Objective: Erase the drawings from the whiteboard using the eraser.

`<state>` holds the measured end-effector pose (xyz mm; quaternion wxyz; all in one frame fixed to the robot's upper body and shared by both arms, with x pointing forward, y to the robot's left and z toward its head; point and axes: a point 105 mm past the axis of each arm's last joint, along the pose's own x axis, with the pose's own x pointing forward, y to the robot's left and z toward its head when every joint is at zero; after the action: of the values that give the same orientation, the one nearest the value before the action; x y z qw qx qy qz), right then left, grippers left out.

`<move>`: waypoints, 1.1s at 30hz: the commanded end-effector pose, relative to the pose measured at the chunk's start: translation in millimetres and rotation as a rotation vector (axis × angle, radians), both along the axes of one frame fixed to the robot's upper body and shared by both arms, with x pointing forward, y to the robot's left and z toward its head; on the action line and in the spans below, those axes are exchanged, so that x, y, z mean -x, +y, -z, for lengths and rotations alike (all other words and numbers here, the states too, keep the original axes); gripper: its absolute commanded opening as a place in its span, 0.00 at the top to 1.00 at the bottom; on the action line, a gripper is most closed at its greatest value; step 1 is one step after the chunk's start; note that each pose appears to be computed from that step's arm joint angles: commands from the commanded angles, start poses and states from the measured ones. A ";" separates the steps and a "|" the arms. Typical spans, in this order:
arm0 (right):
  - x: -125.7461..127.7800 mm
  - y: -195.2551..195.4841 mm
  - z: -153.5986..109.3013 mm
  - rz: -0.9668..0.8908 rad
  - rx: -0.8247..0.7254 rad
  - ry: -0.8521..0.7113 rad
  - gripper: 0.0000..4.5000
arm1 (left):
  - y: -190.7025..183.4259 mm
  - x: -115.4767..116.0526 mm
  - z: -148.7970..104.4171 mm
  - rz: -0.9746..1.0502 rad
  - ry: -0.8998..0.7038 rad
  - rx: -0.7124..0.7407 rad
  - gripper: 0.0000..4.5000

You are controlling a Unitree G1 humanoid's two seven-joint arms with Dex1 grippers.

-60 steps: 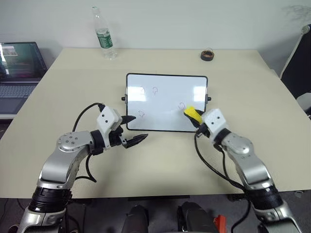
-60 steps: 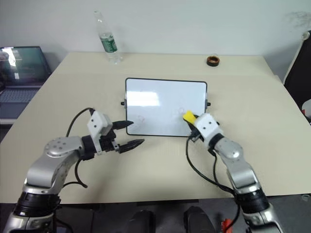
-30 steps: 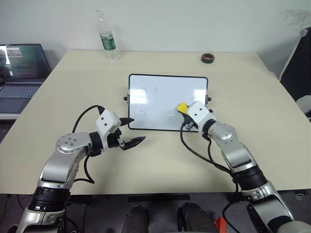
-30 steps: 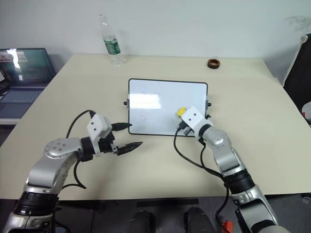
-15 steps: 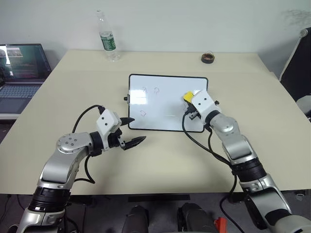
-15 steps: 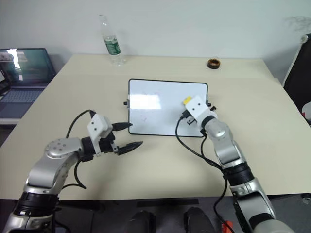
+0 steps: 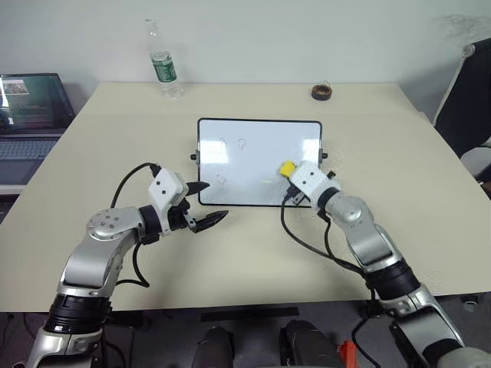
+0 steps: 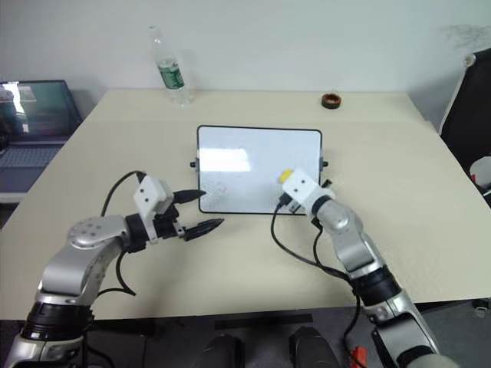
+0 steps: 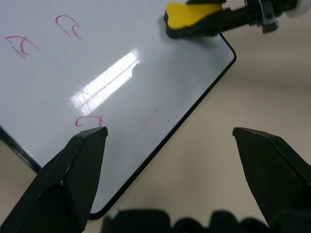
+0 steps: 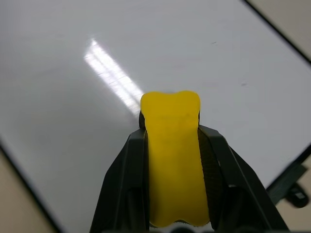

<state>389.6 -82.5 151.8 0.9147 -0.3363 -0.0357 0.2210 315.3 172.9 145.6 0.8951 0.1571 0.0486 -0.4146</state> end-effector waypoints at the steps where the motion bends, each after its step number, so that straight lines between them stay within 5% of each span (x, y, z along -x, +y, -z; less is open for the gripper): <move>1: -3.7 -12.2 14.7 0.028 0.042 0.057 0.77 | 7.2 -4.3 -21.8 -0.046 -0.072 0.026 0.00; 4: 12.2 0.3 34.2 -0.080 0.054 0.161 0.77 | 22.5 -14.8 -33.7 -0.149 -0.115 0.049 0.00; 12: 20.2 21.3 31.2 -0.191 0.079 0.179 0.77 | 47.1 -18.1 -48.9 -0.283 -0.160 0.065 0.00; 24: 3.9 31.2 -15.8 -0.167 -0.082 0.006 0.77 | 53.1 -9.4 -45.2 -0.330 -0.162 0.062 0.00; 30: 25.7 25.7 -43.2 -0.262 -0.274 0.028 0.77 | 59.3 -5.7 -49.2 -0.359 -0.167 0.114 0.00; 33: 58.3 20.9 -58.4 -0.412 -0.356 0.051 0.77 | 69.2 -3.7 -54.1 -0.409 -0.209 0.137 0.00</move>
<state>350.8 -59.1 186.2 0.9095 -0.1722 -0.0784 0.3702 323.4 233.2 180.8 0.9650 0.1197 -0.0010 -0.2334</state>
